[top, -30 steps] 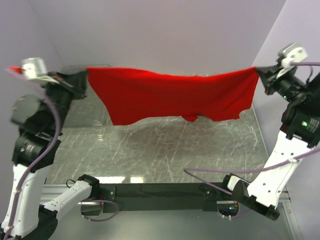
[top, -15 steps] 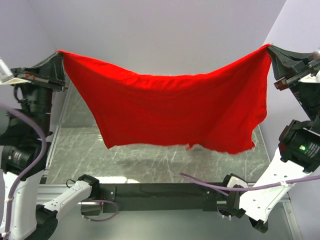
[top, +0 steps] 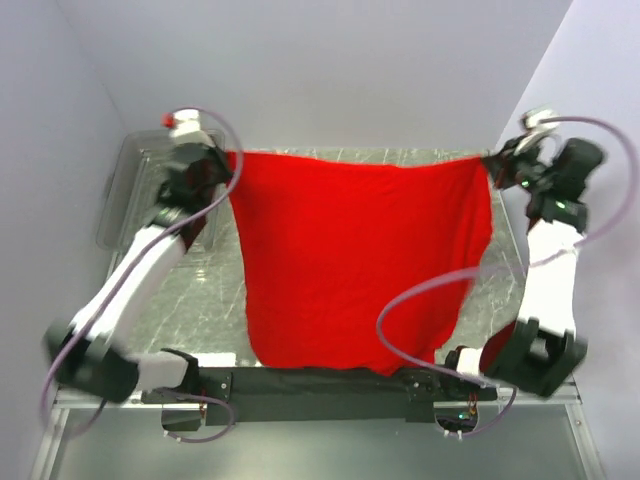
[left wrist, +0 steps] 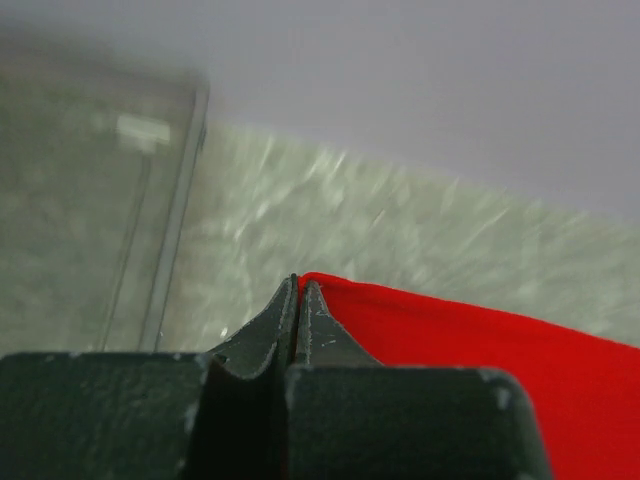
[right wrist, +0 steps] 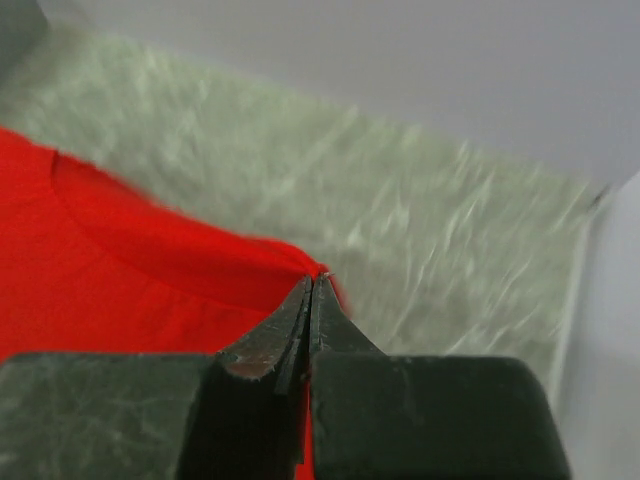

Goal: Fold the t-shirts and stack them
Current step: Flatten out the T-shirt at the center of the board.

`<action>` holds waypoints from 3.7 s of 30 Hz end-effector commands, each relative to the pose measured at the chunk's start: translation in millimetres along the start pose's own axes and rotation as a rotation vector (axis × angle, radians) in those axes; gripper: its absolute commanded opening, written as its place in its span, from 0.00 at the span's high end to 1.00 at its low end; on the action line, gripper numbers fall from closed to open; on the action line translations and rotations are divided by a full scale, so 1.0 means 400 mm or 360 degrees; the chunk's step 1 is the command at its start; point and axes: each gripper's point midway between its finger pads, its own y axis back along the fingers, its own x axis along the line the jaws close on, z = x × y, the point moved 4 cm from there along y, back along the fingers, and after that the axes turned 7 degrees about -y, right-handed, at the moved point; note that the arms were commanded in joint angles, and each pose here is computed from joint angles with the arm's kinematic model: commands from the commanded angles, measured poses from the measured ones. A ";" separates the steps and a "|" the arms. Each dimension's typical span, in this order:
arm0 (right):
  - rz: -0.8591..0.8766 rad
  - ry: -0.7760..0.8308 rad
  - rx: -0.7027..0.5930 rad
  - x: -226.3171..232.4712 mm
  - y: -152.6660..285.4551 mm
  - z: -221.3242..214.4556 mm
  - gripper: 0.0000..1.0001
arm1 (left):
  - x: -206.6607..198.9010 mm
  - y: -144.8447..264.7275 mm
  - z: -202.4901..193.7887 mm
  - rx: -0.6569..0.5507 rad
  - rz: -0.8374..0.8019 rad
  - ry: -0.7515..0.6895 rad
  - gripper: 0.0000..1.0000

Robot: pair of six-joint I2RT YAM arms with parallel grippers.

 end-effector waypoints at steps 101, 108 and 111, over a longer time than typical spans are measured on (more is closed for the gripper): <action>-0.0172 0.0545 0.0243 -0.195 -0.863 -0.391 1.00 | 0.249 -0.658 -0.415 0.0503 0.0438 -0.0030 0.99; -0.0158 0.0563 0.0244 -0.189 -0.854 -0.395 1.00 | 0.252 -0.660 -0.439 0.0544 0.0439 -0.0029 0.99; -0.0146 0.0559 0.0216 -0.187 -0.846 -0.382 1.00 | 0.247 -0.667 -0.442 0.0547 0.0420 -0.0024 0.99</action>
